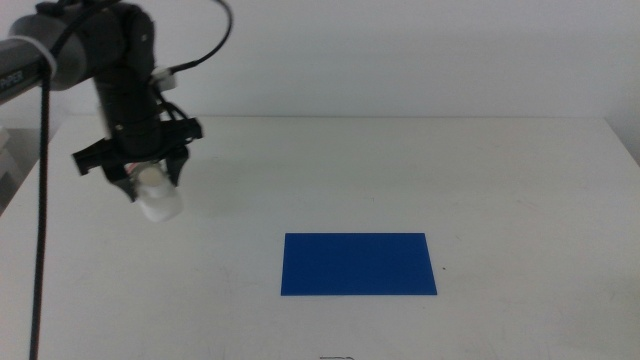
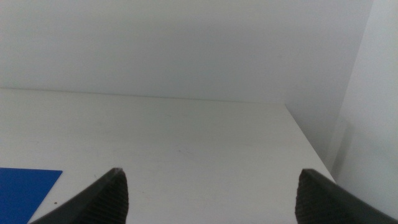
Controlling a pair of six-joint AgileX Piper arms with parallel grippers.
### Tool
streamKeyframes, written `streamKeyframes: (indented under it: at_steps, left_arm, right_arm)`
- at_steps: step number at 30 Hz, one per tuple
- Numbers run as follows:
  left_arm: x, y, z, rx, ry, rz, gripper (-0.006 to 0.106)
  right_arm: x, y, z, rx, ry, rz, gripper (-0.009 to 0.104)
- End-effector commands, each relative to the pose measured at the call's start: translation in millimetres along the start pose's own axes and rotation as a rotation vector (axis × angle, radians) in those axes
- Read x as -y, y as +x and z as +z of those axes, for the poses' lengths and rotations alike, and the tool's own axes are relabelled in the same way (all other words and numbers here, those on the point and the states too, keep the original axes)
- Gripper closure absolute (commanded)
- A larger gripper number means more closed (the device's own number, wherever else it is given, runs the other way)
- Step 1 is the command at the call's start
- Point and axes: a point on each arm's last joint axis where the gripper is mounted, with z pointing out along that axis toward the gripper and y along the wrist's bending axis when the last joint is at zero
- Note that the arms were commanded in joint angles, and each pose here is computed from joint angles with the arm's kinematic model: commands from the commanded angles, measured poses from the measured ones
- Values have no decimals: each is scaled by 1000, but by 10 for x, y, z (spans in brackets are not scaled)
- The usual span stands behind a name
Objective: Use one arm to grab the shoe from the table and place it on the mat.
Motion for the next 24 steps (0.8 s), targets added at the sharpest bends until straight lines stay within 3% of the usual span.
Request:
streamKeyframes:
  at_steps: [1, 7, 15, 24]
  left_arm:
    - [22, 189, -443, 13, 4, 40, 102]
    - [435, 703, -648, 31, 56, 48, 102]
    - [1052, 1365, -662, 56, 180, 161, 102]
    - [1581, 1815, -567, 33, 220, 257, 102]
  right_arm:
    - [10, -142, -32, 116, 8, -14, 1]
    - [10, -142, -32, 116, 8, -14, 1]
    - [10, -142, -32, 116, 8, -14, 1]
    - [10, -142, -32, 116, 8, -14, 1]
